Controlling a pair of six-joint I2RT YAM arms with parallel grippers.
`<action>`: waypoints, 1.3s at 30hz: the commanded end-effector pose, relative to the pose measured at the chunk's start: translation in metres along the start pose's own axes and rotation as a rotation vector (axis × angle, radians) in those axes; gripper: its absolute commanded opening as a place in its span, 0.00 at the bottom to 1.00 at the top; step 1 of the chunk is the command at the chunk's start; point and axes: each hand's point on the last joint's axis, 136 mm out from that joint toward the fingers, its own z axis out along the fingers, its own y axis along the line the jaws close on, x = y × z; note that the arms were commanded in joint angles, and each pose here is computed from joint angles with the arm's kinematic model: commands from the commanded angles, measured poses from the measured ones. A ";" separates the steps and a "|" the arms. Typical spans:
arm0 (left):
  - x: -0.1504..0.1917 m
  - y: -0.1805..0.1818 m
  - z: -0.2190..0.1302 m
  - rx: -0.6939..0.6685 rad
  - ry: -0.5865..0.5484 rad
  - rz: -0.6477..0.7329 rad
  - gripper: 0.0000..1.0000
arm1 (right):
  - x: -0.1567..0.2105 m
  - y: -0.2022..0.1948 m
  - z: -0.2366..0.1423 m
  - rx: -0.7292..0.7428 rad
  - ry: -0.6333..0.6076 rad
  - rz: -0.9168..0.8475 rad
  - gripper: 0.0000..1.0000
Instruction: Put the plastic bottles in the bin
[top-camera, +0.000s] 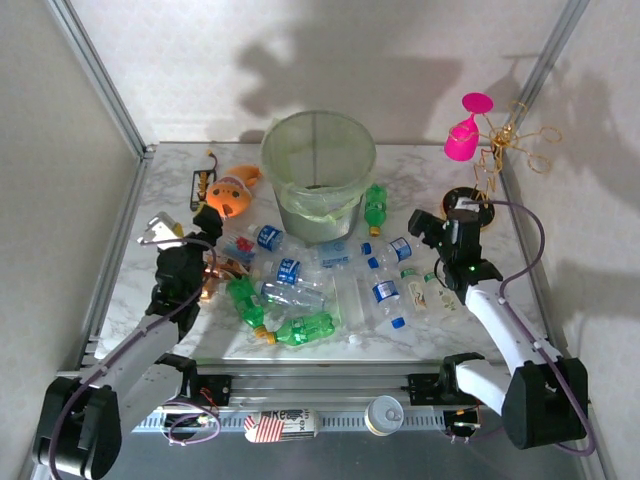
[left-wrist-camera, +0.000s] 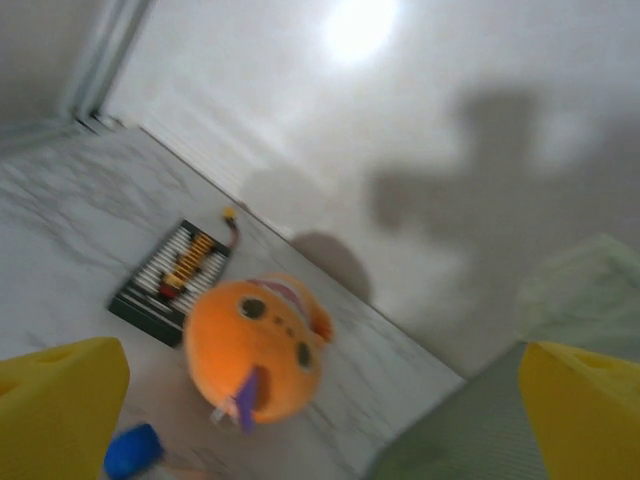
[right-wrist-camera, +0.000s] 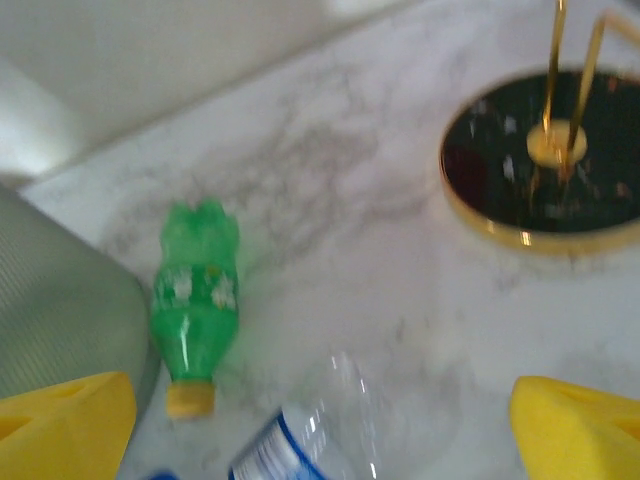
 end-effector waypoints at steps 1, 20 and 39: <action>0.027 -0.017 -0.007 0.062 0.104 -0.116 0.99 | 0.044 -0.020 -0.019 0.099 0.220 0.045 0.94; 0.089 -0.069 -0.009 0.186 0.278 -0.059 1.00 | 0.106 -0.088 -0.027 0.466 0.514 -0.048 0.83; 0.085 -0.040 -0.016 0.099 0.232 -0.010 0.99 | 0.095 -0.111 0.020 0.450 0.477 0.059 0.78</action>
